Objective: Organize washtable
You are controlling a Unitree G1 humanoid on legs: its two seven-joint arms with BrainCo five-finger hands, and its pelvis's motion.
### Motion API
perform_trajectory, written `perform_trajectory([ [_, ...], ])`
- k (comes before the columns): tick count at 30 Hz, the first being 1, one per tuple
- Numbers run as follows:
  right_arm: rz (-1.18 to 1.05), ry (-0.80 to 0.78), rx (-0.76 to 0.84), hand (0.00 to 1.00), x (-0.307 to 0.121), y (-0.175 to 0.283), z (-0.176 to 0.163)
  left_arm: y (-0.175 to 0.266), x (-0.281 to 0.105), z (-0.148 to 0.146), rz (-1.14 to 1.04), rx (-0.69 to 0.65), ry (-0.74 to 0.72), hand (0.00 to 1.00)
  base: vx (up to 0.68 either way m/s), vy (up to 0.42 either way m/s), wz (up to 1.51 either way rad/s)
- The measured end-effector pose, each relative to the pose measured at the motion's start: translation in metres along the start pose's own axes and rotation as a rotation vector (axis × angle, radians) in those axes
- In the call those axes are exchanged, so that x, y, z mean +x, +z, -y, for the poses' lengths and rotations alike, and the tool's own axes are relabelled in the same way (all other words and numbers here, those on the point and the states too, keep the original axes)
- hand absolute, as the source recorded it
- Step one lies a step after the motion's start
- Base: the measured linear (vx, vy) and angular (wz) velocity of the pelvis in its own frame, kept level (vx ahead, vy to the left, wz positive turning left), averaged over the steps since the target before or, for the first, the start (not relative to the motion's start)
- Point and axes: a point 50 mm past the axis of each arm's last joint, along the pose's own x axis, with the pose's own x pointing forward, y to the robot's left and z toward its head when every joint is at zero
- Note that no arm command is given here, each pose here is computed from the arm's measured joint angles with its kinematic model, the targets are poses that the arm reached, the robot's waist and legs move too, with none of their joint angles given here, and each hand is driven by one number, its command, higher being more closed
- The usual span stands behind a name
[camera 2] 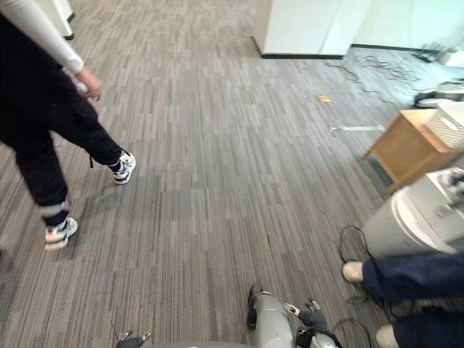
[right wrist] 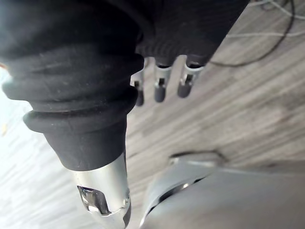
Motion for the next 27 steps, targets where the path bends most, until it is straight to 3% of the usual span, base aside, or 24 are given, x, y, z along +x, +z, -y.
perform_trajectory([
  [6,-0.023,-0.054,0.004,0.0,-0.004,-0.007,0.016,0.007,-0.002,0.028,0.001,-0.061,-0.069,0.0,0.82,-0.198,0.1],
  [12,-0.088,-0.009,-0.048,0.0,-0.004,-0.021,0.002,0.03,0.004,-0.006,0.102,-0.053,0.017,0.0,0.68,-0.027,-0.41],
  [17,-0.118,-0.007,-0.096,0.0,-0.002,-0.023,0.006,-0.016,-0.004,-0.015,-0.03,-0.005,0.027,0.0,0.58,0.328,-0.71],
  [27,-0.137,0.057,-0.146,0.0,-0.005,-0.032,-0.01,-0.009,0.001,-0.032,-0.021,0.107,0.037,0.0,0.49,0.227,0.03],
])
